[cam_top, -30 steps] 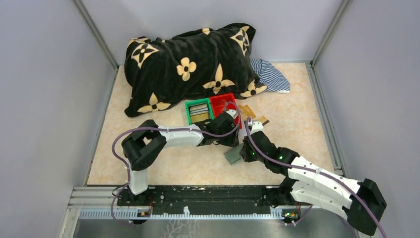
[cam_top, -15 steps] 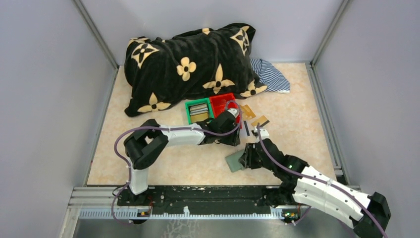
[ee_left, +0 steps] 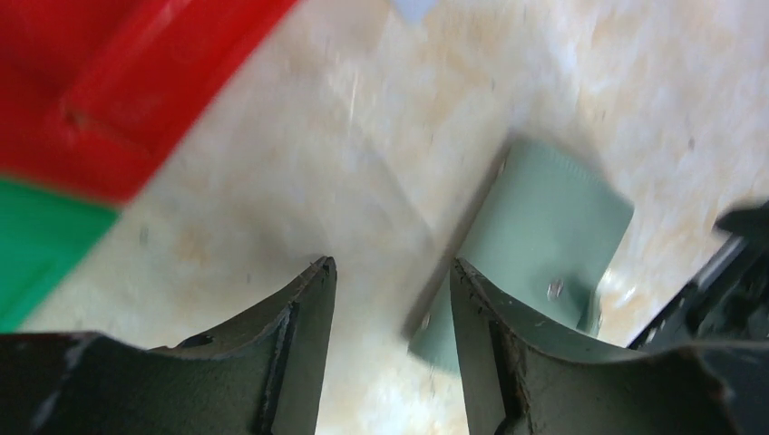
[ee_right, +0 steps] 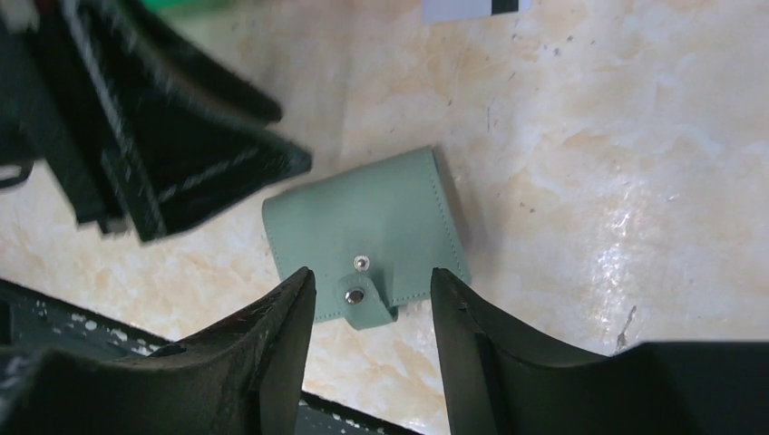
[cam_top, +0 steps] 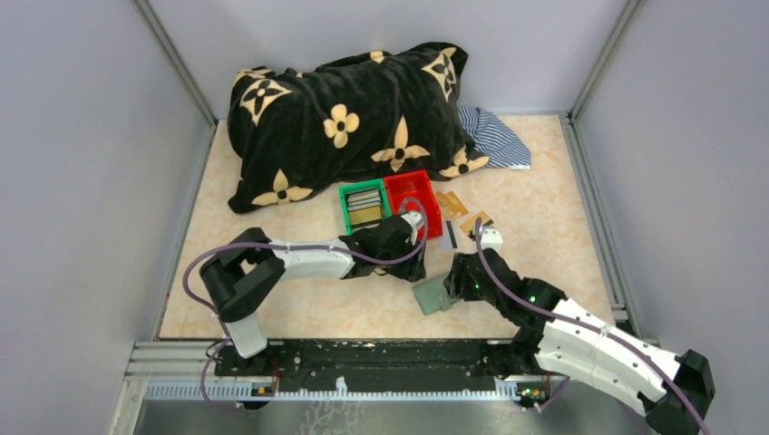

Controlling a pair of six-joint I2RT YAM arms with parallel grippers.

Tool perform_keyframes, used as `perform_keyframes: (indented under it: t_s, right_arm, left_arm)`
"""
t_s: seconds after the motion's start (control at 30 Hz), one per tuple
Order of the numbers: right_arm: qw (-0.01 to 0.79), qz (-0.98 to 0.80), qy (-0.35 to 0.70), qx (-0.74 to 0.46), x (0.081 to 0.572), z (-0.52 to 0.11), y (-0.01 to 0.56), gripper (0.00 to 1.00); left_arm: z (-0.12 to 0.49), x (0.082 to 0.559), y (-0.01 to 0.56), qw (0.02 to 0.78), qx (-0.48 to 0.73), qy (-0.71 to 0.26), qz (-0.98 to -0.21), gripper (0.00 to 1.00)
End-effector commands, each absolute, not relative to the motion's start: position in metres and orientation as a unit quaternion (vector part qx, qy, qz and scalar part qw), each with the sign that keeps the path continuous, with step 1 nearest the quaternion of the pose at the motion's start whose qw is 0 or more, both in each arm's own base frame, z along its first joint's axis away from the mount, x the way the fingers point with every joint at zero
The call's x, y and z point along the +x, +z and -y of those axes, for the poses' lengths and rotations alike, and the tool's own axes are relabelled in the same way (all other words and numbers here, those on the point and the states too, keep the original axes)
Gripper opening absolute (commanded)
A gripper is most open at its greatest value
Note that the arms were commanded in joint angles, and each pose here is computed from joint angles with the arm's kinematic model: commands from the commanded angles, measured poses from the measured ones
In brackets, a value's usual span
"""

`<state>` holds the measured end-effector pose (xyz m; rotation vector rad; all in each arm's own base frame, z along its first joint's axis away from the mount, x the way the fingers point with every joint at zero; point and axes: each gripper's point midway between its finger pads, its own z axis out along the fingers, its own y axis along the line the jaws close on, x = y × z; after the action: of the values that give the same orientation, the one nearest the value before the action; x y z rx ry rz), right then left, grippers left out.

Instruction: Take the credit cards out of the card holder

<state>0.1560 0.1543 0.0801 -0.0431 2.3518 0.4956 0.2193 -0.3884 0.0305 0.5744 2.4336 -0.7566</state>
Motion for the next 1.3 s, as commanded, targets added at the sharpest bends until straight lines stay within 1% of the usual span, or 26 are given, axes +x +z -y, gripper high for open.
perform_keyframes:
  t_s: [0.0,0.17,0.33,0.5,0.57,0.6,0.63,0.7,0.73,0.77,0.83,0.93,1.07,1.27]
  right_arm:
    - [0.398,-0.901,0.174,0.019,0.184,-0.154,0.109,0.49]
    - [0.386,-0.911,0.144,0.024,0.192,-0.15,0.099,0.49]
    - [0.377,-0.915,0.143,0.023,0.195,-0.153,0.092,0.5]
    - [0.361,-0.922,0.134,0.033,0.193,-0.151,0.083,0.49]
    - [0.353,-0.926,0.125,0.042,0.189,-0.145,0.078,0.45]
    - [0.348,-0.929,0.121,0.047,0.186,-0.142,0.075,0.4]
    - [0.343,-0.931,0.117,0.052,0.183,-0.139,0.072,0.29]
    - [0.337,-0.932,0.121,0.06,0.176,-0.135,0.068,0.11]
    - [0.336,-0.931,0.128,0.062,0.173,-0.135,0.067,0.03]
    - [0.335,-0.93,0.136,0.065,0.17,-0.134,0.066,0.0]
    - [0.333,-0.927,0.159,0.071,0.165,-0.138,0.064,0.0]
    - [0.308,-0.927,0.202,0.074,0.155,-0.151,0.052,0.0]
    - [0.286,-0.936,0.191,0.082,0.143,-0.145,0.041,0.0]
    - [0.301,-0.919,0.223,0.125,0.133,-0.135,0.05,0.0]
  left_arm:
    - [0.36,0.185,0.021,0.249,0.264,-0.267,-0.892,0.57]
    - [0.351,0.186,0.04,0.33,0.297,-0.224,-0.868,0.57]
    - [0.356,0.182,0.065,0.412,0.329,-0.176,-0.831,0.59]
    - [0.364,0.181,0.085,0.441,0.335,-0.165,-0.816,0.59]
    - [0.365,0.181,0.087,0.446,0.339,-0.154,-0.814,0.6]
    - [0.366,0.181,0.089,0.449,0.343,-0.152,-0.811,0.59]
    - [0.368,0.18,0.089,0.451,0.345,-0.15,-0.809,0.6]
    - [0.372,0.177,0.09,0.452,0.353,-0.152,-0.805,0.6]
    - [0.374,0.175,0.091,0.452,0.354,-0.154,-0.804,0.6]
    - [0.376,0.174,0.09,0.451,0.357,-0.154,-0.803,0.6]
    - [0.38,0.172,0.088,0.45,0.362,-0.153,-0.802,0.6]
    - [0.383,0.171,0.083,0.448,0.366,-0.147,-0.802,0.6]
    - [0.385,0.173,0.085,0.451,0.363,-0.145,-0.802,0.6]
    - [0.391,0.17,0.084,0.447,0.359,-0.16,-0.803,0.59]
